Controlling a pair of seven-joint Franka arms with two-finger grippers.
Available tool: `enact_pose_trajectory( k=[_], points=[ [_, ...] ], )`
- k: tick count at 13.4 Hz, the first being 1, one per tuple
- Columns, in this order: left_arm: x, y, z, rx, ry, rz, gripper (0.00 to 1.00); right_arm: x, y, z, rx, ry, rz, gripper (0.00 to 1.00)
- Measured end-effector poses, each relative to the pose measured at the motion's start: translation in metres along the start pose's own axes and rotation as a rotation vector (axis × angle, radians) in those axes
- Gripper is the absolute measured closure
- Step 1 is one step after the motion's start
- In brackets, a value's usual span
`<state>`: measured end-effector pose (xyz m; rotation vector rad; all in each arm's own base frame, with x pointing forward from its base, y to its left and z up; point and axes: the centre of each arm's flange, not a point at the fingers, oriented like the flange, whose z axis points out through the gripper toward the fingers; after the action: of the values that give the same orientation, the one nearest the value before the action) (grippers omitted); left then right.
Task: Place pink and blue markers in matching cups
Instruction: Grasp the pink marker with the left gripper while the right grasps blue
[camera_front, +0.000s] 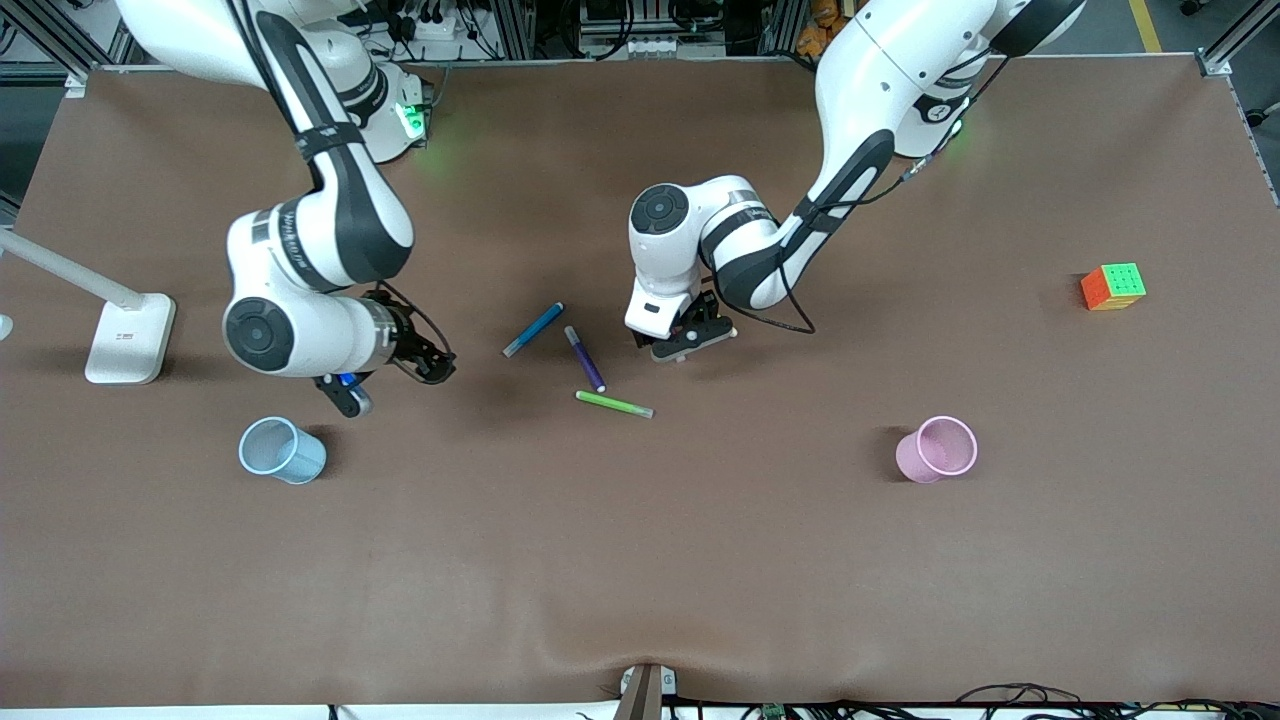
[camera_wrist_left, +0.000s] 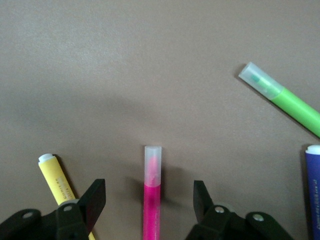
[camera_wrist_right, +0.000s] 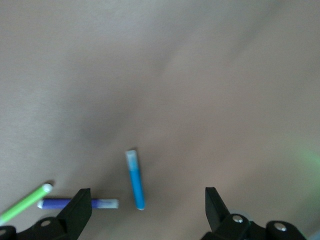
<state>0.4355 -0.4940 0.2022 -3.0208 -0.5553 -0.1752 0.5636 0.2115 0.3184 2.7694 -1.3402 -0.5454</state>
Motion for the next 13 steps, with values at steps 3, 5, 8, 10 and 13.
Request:
enact_pose_trajectory(
  k=[3, 5, 8, 10, 13],
  points=[
    [-0.014, 0.004, 0.005, -0.006, 0.111, -0.043, 0.2, -0.033, -0.008, 0.043, 0.02, 0.041, 0.007, 0.0],
    [-0.021, 0.005, 0.014, -0.01, 0.161, -0.059, 0.21, -0.042, -0.006, 0.064, 0.013, 0.044, 0.005, 0.05],
    [-0.023, 0.003, 0.025, 0.0, 0.165, -0.06, 0.22, -0.042, -0.01, 0.094, 0.029, 0.056, 0.01, 0.26],
    [-0.025, 0.003, 0.026, 0.002, 0.164, -0.062, 0.28, -0.036, -0.017, 0.114, 0.052, 0.072, 0.017, 0.33],
    [-0.031, 0.002, 0.029, 0.008, 0.162, -0.064, 0.36, -0.028, -0.021, 0.14, 0.048, 0.083, 0.025, 0.45]
  ],
)
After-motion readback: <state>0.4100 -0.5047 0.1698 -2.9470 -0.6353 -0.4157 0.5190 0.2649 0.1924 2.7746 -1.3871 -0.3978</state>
